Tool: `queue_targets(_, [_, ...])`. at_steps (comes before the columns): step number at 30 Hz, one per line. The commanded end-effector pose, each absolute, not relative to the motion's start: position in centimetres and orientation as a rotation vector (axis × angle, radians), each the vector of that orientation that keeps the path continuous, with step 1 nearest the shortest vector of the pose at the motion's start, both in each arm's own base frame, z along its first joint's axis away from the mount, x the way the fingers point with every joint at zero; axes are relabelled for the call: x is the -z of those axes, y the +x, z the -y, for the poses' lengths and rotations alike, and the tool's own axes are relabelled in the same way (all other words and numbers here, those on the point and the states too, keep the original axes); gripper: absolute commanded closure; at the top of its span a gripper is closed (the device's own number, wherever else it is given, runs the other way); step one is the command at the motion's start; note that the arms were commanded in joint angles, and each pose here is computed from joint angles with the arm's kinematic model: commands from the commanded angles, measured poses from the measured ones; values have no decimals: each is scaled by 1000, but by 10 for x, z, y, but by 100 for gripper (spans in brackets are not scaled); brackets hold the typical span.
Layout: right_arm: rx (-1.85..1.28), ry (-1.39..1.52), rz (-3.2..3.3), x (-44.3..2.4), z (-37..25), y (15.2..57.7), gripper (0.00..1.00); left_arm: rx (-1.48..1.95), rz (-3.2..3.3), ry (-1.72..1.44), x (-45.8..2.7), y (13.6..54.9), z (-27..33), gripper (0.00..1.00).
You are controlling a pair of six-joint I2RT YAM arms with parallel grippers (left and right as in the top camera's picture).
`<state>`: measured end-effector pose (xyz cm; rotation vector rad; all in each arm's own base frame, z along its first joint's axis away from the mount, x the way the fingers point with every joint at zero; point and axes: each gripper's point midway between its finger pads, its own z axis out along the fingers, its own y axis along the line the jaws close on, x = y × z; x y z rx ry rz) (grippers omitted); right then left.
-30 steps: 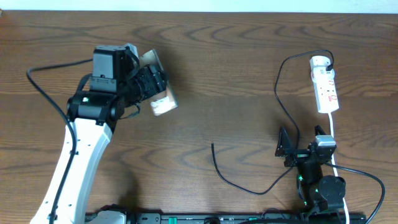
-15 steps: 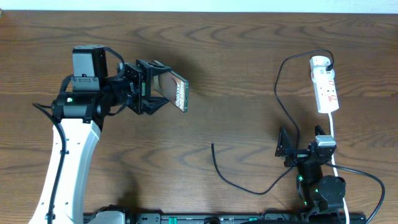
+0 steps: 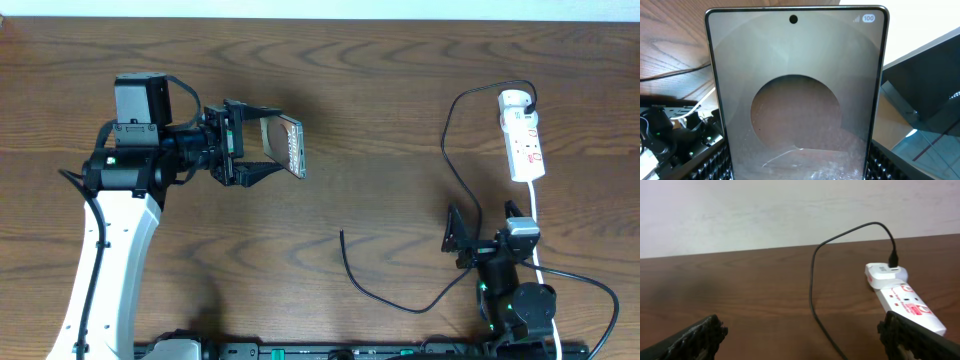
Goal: Plug charger to phone and switch on socket
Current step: 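Lift the phone box with the left gripper and tilt it upright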
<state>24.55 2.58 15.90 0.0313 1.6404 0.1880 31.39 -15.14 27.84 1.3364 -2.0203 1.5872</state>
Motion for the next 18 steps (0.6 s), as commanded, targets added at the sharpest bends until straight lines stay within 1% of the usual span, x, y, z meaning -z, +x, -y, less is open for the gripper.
queue_targets(1, [-234,5,-1653,-156,-34,244,1,-1632,2004,1281,-294,312,154,93])
queue_targets(8, [-278,26,-1656,-156,-37,244,1,-1623,2085,1339,-285,321,147,93])
queue_targets(12, [-330,-21,-1657,-159,-47,241,1,-1576,2334,1437,-265,338,126,93])
queue_targets(16, [-344,-19,-1661,-170,-48,238,1,-1256,2427,1730,-225,333,93,93])
queue_targets(18, [-332,-31,-1653,-185,-48,235,1,-1098,2456,1840,-208,328,77,93])
